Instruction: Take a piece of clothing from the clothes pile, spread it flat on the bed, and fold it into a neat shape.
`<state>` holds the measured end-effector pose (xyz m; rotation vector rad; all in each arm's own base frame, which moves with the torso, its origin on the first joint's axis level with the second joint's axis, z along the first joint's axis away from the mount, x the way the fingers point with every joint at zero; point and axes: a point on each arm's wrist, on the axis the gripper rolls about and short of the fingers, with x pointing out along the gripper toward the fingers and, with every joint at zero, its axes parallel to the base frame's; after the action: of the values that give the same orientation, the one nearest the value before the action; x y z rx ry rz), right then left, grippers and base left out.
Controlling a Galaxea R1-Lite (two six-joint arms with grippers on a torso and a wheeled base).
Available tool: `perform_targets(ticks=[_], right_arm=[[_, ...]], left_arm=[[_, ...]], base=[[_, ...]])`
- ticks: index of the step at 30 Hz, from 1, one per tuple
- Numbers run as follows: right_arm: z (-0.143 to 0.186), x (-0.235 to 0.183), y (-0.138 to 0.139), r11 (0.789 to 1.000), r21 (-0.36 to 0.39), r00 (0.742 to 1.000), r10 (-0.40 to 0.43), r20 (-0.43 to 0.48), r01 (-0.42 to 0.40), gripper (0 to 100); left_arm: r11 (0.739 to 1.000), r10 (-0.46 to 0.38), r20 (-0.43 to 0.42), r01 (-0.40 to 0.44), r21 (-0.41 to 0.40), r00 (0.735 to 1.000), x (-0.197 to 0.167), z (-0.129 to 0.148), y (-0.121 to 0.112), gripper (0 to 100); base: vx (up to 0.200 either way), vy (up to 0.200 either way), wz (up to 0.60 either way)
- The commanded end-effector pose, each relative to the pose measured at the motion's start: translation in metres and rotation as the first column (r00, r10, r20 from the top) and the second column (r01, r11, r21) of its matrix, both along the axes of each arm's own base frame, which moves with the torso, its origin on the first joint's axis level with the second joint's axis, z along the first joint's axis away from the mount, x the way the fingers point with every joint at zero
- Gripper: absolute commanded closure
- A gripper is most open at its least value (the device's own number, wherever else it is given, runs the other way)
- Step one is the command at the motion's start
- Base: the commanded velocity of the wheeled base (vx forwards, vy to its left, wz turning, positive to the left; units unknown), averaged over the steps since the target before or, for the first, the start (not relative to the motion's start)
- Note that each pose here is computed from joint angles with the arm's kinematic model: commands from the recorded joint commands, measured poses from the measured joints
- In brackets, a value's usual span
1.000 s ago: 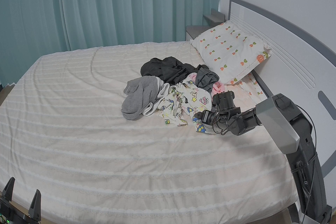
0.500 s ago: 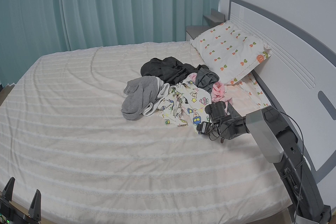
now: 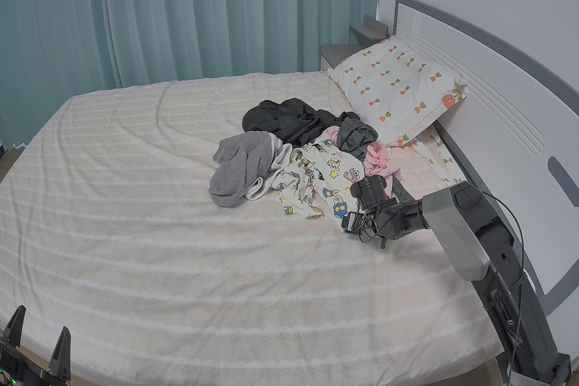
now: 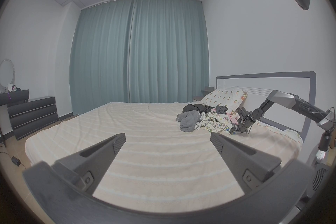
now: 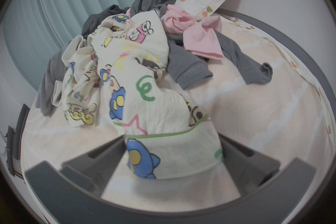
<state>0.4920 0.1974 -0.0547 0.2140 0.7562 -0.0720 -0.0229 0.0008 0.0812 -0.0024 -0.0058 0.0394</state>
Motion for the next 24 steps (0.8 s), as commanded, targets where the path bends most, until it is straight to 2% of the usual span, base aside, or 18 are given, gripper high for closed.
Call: perform_targets(ticks=[1,9,13,18,24], right_arm=[[0.036,0.001,0.007,1.0,0.022,0.997,0.015,0.081,-0.017,100],[0.048,0.0,0.012,0.999,0.035,0.994,0.021,0.108,-0.025,100],[0.078,0.0,0.012,0.997,0.07,0.987,0.018,0.158,-0.029,100],[0.088,-0.035,0.007,0.991,0.094,0.991,0.089,0.097,-0.098,100],[0.079,-0.085,-0.006,0.982,0.086,0.985,0.166,0.049,-0.17,100]], left_arm=[[1.0,0.001,-0.007,-0.001,-0.001,1.0,0.001,-0.005,0.0,0],[1.0,0.001,-0.006,-0.001,-0.001,1.0,0.0,-0.005,0.0,0],[1.0,0.001,-0.007,-0.001,0.001,1.0,0.001,-0.005,0.0,0],[1.0,0.001,-0.007,-0.001,-0.001,1.0,0.001,-0.005,0.0,0],[1.0,0.001,-0.007,-0.001,-0.001,1.0,0.001,-0.005,0.0,0]], base=[[0.0,0.0,0.0],[0.0,0.0,0.0],[0.0,0.0,0.0],[0.0,0.0,0.0],[0.0,0.0,0.0]])
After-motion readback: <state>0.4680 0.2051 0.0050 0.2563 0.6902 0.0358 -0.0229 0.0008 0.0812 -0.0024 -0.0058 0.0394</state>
